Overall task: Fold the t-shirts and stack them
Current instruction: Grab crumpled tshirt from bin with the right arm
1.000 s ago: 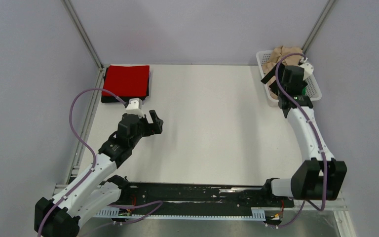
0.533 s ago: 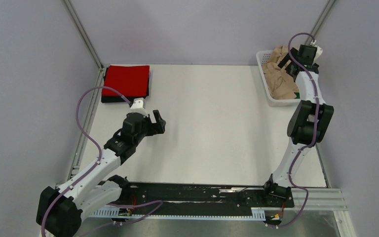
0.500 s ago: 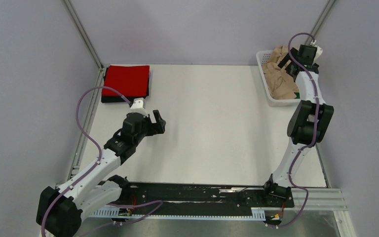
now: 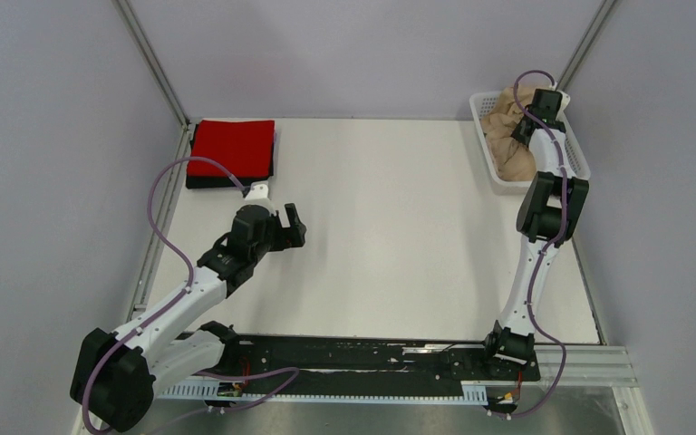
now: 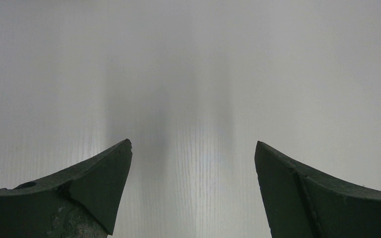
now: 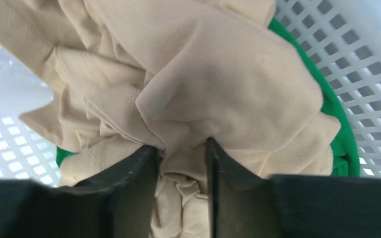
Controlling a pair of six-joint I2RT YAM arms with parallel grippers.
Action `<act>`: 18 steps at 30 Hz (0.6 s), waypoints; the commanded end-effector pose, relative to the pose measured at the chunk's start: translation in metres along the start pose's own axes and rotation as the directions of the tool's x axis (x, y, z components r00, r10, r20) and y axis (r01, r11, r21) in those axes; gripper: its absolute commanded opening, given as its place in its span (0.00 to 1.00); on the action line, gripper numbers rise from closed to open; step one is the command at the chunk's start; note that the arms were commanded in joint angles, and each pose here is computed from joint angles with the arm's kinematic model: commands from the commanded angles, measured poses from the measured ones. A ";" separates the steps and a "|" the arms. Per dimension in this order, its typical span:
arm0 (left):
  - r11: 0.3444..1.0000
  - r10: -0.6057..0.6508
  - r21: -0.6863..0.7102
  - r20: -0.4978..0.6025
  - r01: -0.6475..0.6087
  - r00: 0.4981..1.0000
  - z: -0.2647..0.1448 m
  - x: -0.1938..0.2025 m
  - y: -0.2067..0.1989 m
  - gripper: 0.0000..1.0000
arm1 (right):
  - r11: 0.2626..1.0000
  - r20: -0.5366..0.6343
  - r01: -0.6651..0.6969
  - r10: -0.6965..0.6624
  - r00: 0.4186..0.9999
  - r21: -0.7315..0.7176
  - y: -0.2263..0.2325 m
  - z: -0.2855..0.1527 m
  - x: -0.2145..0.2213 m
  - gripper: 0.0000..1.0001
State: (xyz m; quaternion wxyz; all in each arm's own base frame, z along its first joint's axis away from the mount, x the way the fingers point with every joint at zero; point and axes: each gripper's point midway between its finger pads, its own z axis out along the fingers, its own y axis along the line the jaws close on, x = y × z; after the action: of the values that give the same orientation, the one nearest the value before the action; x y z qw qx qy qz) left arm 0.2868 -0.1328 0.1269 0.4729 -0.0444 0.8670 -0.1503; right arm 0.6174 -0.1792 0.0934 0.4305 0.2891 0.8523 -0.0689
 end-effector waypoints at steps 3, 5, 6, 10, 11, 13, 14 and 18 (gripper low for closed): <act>0.999 -0.036 0.033 0.060 0.034 0.998 -0.008 -0.024 -0.011 1.00 | 1.000 0.162 -0.018 0.019 0.987 -0.009 -0.001 -0.012 -0.060 0.02; 0.999 -0.038 0.035 0.065 0.036 0.997 -0.010 -0.025 -0.011 1.00 | 0.999 0.198 -0.017 0.022 0.980 -0.031 0.002 -0.026 -0.076 0.00; 0.999 -0.040 0.036 0.067 0.038 0.997 -0.011 -0.025 -0.011 1.00 | 0.999 0.215 -0.014 0.023 0.976 -0.045 0.004 -0.036 -0.085 0.00; 0.998 -0.050 0.048 0.083 0.046 0.995 -0.016 -0.027 -0.012 1.00 | 0.992 0.321 -0.007 0.048 0.946 -0.127 0.016 -0.090 -0.126 0.00; 0.997 -0.053 0.054 0.091 0.048 0.994 -0.018 -0.028 -0.012 1.00 | 0.988 0.363 -0.001 0.058 0.930 -0.155 0.020 -0.111 -0.140 0.00; 0.997 -0.058 0.061 0.098 0.053 0.993 -0.021 -0.029 -0.013 1.00 | 0.977 0.437 0.016 0.081 0.896 -0.213 0.028 -0.154 -0.167 0.00; 0.997 -0.062 0.062 0.099 0.056 0.993 -0.021 -0.029 -0.012 1.00 | 0.969 0.475 0.028 0.095 0.875 -0.245 0.032 -0.179 -0.180 0.00; 0.994 -0.076 0.088 0.111 0.066 0.991 -0.026 -0.031 -0.016 1.00 | 0.903 0.578 0.121 0.156 0.801 -0.411 0.059 -0.281 -0.212 0.00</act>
State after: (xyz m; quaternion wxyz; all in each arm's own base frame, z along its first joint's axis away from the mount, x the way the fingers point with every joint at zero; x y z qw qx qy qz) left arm 0.2814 -0.1320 0.1553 0.5036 -0.0550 0.8437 -0.1775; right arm 0.5885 -0.1627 0.2341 0.5427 0.2503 0.8013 -0.0286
